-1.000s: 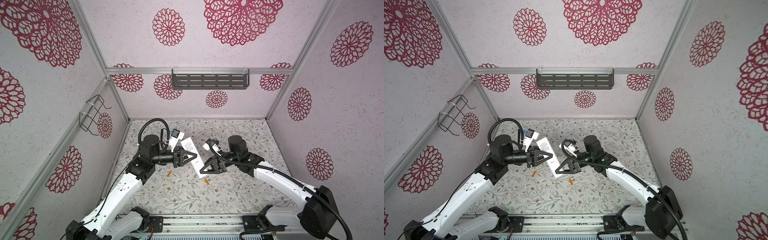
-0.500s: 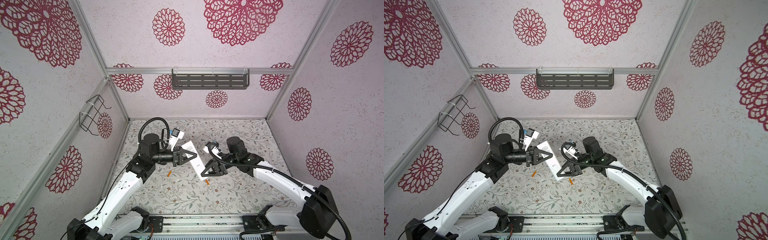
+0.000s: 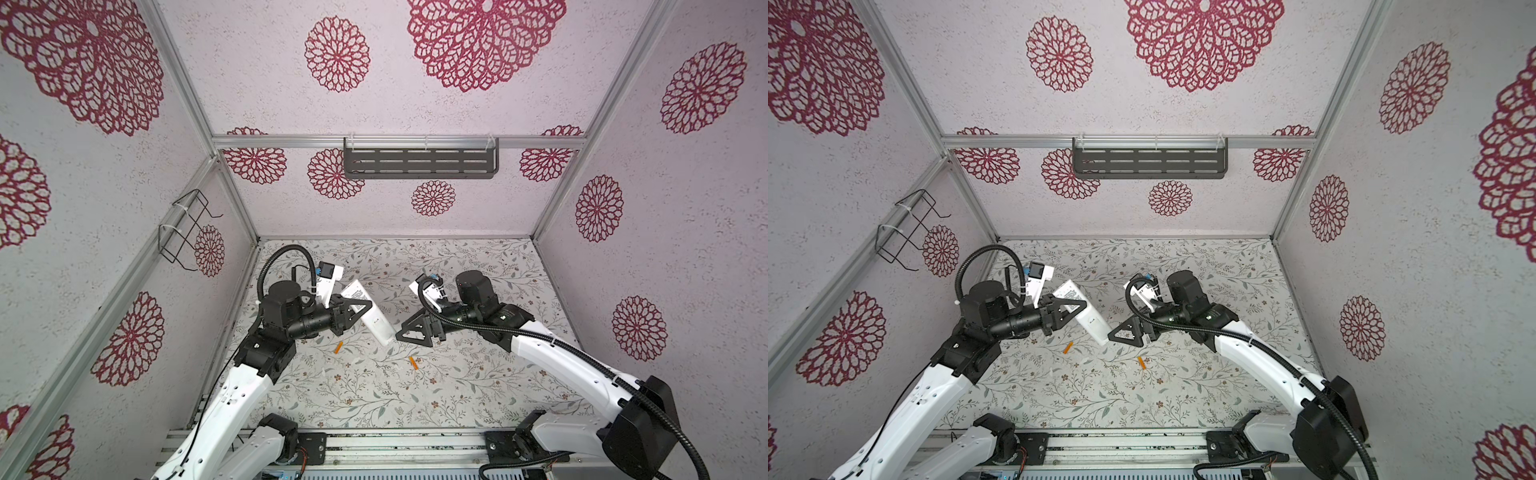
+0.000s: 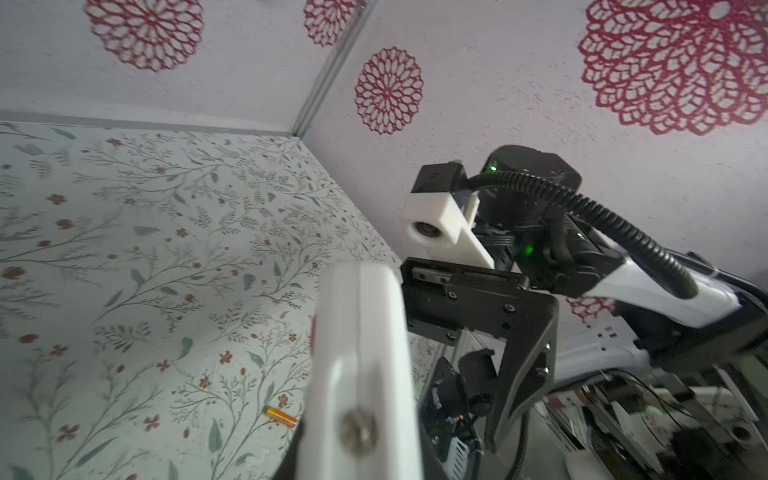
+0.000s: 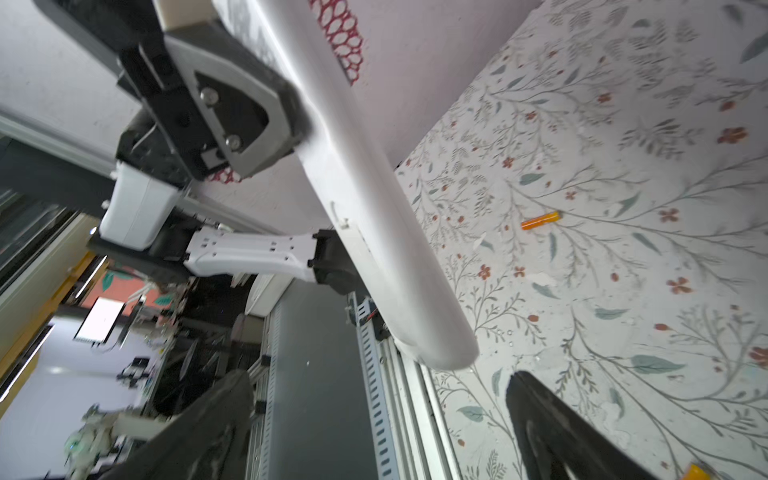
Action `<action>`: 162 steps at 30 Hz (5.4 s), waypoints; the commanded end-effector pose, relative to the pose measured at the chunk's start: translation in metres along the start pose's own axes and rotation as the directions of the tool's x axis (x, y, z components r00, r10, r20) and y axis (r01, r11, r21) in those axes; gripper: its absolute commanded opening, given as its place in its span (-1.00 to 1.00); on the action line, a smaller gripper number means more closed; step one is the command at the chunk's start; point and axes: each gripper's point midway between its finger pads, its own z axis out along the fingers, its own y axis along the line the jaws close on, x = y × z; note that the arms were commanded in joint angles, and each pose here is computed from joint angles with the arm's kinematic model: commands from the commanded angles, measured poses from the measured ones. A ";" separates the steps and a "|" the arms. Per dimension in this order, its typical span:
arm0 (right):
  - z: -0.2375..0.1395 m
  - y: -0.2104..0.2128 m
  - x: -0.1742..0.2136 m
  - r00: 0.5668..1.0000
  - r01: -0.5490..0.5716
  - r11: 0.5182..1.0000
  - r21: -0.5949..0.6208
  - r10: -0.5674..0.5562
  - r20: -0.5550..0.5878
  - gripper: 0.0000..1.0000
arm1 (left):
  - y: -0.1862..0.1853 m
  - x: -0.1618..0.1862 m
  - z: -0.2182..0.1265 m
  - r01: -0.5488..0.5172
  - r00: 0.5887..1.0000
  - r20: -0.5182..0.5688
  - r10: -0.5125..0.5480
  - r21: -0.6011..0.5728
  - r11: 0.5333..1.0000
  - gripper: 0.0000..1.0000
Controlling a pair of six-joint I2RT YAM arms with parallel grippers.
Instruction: Load the batteries into the remote control
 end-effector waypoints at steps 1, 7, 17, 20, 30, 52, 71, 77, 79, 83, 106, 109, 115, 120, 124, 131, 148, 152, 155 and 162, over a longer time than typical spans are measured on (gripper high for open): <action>-0.004 -0.027 -0.039 0.979 -0.080 0.987 0.143 0.050 0.198 0.98 | 0.030 -0.013 -0.020 -0.003 0.990 0.138 0.031 -0.197 0.980 -1.00; 0.010 -0.053 -0.054 0.941 -0.146 0.931 0.334 0.027 0.336 0.98 | 0.055 -0.013 -0.050 0.080 0.940 0.339 0.036 -0.322 0.943 -1.00; 0.079 -0.044 -0.057 0.952 -0.146 0.944 0.298 0.052 0.301 0.98 | 0.062 -0.004 -0.071 0.109 0.900 0.432 0.058 -0.352 0.929 -1.00; 0.093 -0.036 -0.060 0.952 -0.129 0.951 0.280 0.040 0.304 0.98 | 0.061 -0.003 -0.070 0.106 0.903 0.426 0.057 -0.348 0.932 -1.00; 0.110 -0.017 -0.065 0.937 -0.121 0.978 0.169 0.057 0.346 0.98 | 0.058 -0.003 -0.065 0.093 0.908 0.415 0.052 -0.322 0.942 -1.00; 0.155 -0.062 -0.029 0.941 -0.288 0.918 0.273 0.219 0.257 0.98 | 0.044 -0.010 -0.076 0.065 0.878 0.471 0.079 -0.281 0.958 -1.00; 0.151 -0.107 0.009 0.961 -0.276 0.823 0.497 0.217 0.174 0.98 | 0.065 -0.011 -0.078 0.091 0.883 0.457 0.108 -0.393 0.915 -1.00; 0.145 -0.108 0.010 0.963 -0.267 0.814 0.515 0.206 0.174 0.98 | 0.076 -0.006 -0.072 0.100 0.900 0.425 0.099 -0.420 0.902 -1.00; 0.143 -0.108 0.009 0.963 -0.265 0.813 0.519 0.200 0.178 0.98 | 0.079 -0.005 -0.073 0.103 0.899 0.425 0.103 -0.434 0.895 -1.00; 0.141 -0.107 0.009 0.964 -0.263 0.811 0.522 0.195 0.181 0.98 | 0.082 -0.004 -0.072 0.104 0.904 0.415 0.102 -0.445 0.889 -1.00; 0.119 -0.105 -0.004 0.965 -0.246 0.808 0.535 0.155 0.210 0.98 | 0.083 -0.002 -0.070 0.104 0.908 0.406 0.099 -0.449 0.888 -1.00; 0.118 -0.105 -0.004 0.966 -0.245 0.808 0.535 0.153 0.210 0.98 | 0.084 -0.003 -0.070 0.106 0.908 0.407 0.101 -0.456 0.884 -1.00; 0.118 -0.101 -0.007 0.967 -0.235 0.818 0.525 0.144 0.208 0.98 | 0.084 -0.004 -0.069 0.104 0.908 0.407 0.100 -0.451 0.887 -1.00; 0.118 -0.095 -0.012 0.969 -0.218 0.831 0.513 0.123 0.212 0.98 | 0.084 -0.004 -0.068 0.104 0.909 0.406 0.098 -0.448 0.888 -1.00; 0.117 -0.087 -0.022 0.972 -0.188 0.844 0.502 0.086 0.219 0.98 | 0.085 -0.002 -0.067 0.106 0.911 0.401 0.093 -0.448 0.888 -1.00; 0.116 -0.075 -0.034 0.976 -0.135 0.865 0.483 0.033 0.213 0.98 | 0.086 -0.001 -0.062 0.105 0.919 0.385 0.082 -0.441 0.891 -1.00; 0.106 -0.051 -0.056 0.965 -0.059 0.893 0.447 -0.063 0.254 0.98 | 0.094 0.008 -0.051 0.117 0.941 0.337 0.045 -0.445 0.888 -1.00; 0.107 -0.048 -0.057 0.966 -0.046 0.897 0.439 -0.073 0.250 0.98 | 0.093 0.008 -0.050 0.115 0.942 0.333 0.043 -0.440 0.891 -1.00; 0.106 -0.045 -0.059 0.964 -0.037 0.901 0.432 -0.082 0.254 0.98 | 0.092 0.008 -0.050 0.113 0.943 0.331 0.044 -0.438 0.892 -1.00; 0.100 -0.032 -0.061 0.950 0.088 0.905 0.416 -0.202 0.238 0.95 | 0.095 0.010 -0.045 0.109 0.957 0.289 0.030 -0.454 0.884 -1.00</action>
